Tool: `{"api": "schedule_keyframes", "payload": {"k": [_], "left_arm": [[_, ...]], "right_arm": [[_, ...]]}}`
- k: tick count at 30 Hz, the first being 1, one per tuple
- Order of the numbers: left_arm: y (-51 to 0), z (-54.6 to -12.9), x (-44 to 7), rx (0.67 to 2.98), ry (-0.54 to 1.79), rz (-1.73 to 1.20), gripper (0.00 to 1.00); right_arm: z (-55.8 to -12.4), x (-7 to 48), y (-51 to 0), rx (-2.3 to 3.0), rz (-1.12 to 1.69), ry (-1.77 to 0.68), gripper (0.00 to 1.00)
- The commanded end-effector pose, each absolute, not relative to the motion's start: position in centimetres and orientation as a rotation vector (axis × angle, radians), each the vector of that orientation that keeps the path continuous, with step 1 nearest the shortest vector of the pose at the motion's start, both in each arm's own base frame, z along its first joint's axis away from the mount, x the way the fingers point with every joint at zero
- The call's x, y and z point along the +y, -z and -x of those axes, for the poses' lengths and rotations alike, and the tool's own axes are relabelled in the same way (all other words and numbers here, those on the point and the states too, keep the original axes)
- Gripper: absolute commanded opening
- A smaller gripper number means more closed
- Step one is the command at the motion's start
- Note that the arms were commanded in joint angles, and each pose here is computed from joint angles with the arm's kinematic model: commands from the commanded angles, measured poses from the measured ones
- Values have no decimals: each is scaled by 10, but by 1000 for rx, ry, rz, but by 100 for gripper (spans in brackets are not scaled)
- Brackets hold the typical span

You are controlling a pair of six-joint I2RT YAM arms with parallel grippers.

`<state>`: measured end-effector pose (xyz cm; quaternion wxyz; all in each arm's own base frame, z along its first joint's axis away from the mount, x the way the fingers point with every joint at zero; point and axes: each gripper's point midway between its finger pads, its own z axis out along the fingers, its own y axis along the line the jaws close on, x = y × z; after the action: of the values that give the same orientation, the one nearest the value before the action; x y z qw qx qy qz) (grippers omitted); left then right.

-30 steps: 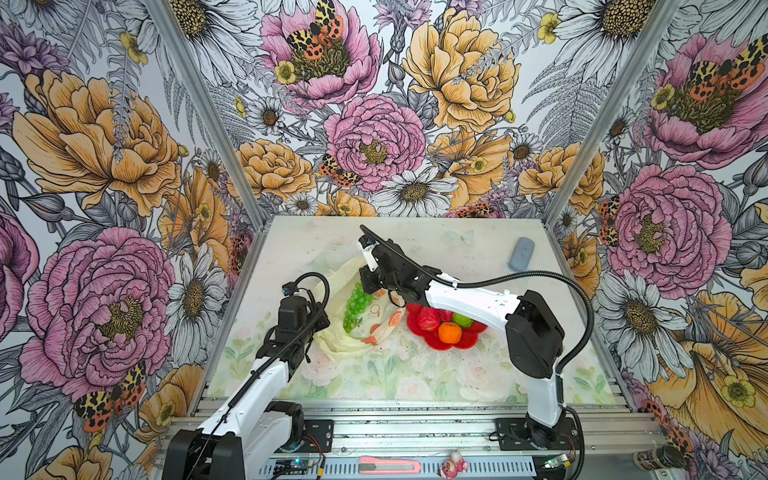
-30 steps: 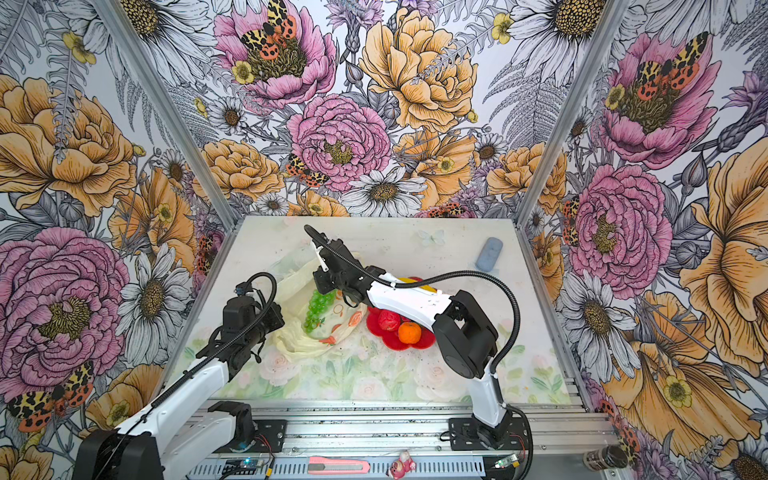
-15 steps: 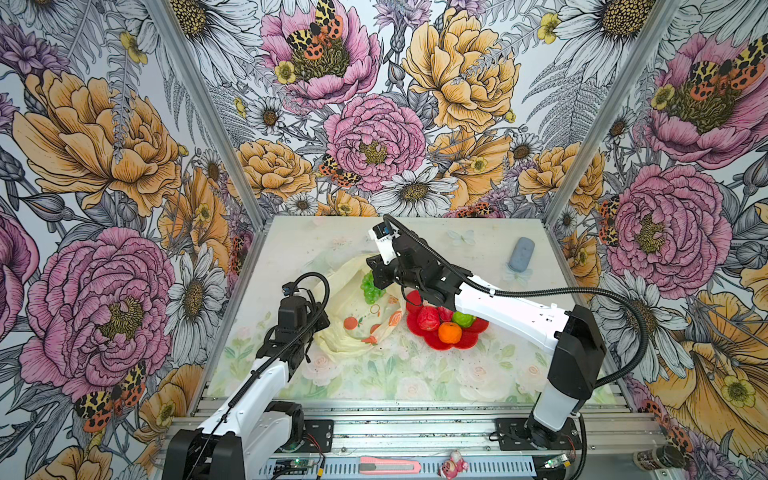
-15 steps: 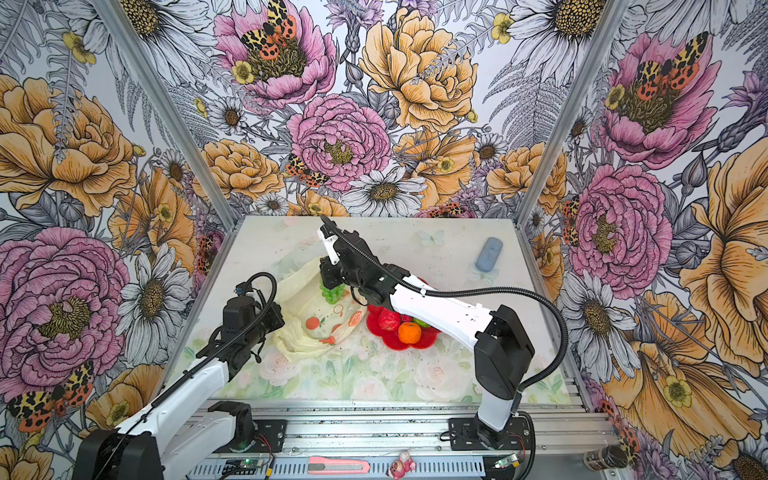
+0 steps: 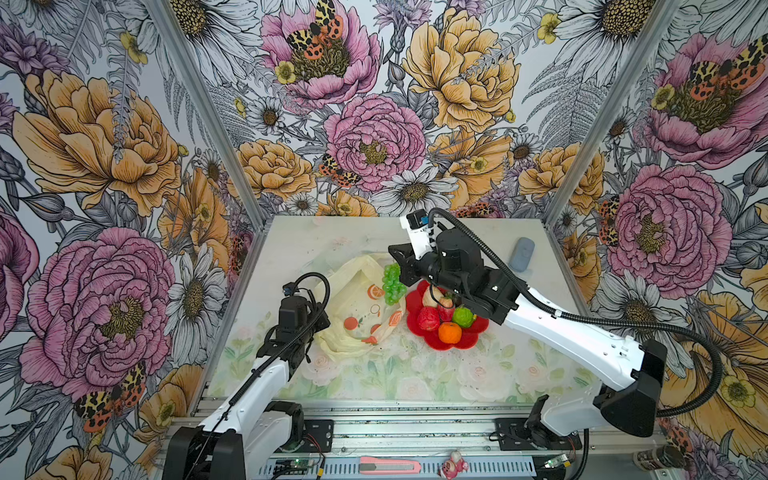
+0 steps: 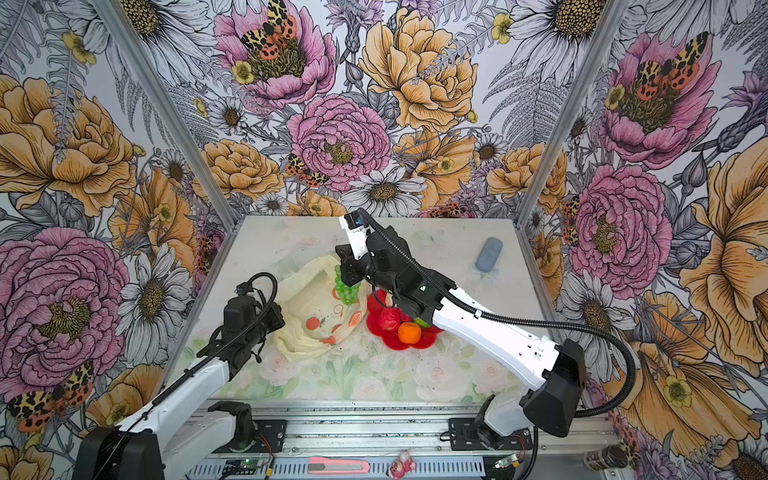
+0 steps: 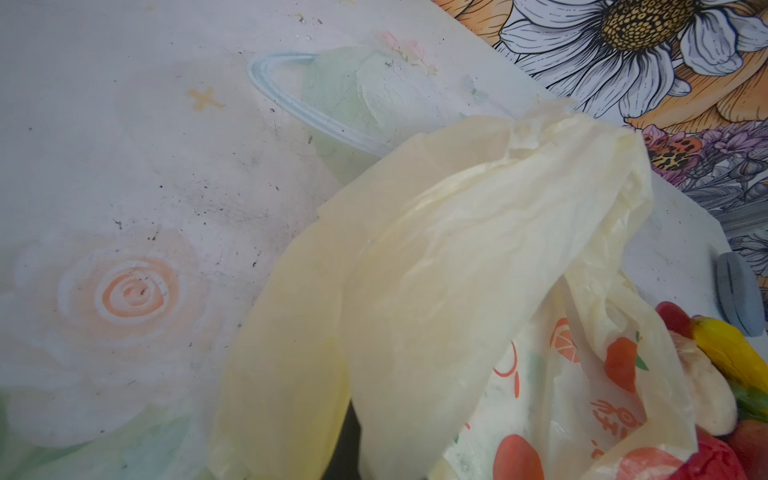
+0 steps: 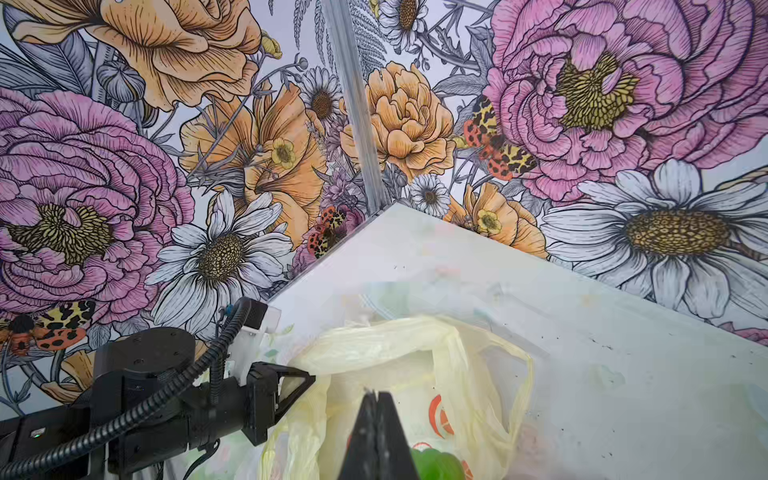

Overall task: Take the fake fruits out of the plastic bag
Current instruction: 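Grasp the green grapes with the right gripper and lift them out of the bag, then carry the green grapes over the red bowl and lower them in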

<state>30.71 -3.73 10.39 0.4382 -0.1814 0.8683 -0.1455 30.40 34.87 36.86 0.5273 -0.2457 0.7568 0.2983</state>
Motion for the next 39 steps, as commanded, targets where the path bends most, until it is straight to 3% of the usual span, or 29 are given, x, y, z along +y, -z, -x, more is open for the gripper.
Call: {"api": "schedule_keyframes", "payload": {"k": [1, 23, 39], "left_arm": [[-104, -308, -37, 2143, 383, 463, 0], [-104, -307, -34, 2142, 365, 474, 0], [-102, -307, -29, 2147, 335, 496, 0]], "right_arm": [[-294, 333, -374, 1795, 588, -677, 0], [-240, 245, -319, 1898, 512, -594, 0], [-236, 241, -280, 1971, 534, -566, 0]]}}
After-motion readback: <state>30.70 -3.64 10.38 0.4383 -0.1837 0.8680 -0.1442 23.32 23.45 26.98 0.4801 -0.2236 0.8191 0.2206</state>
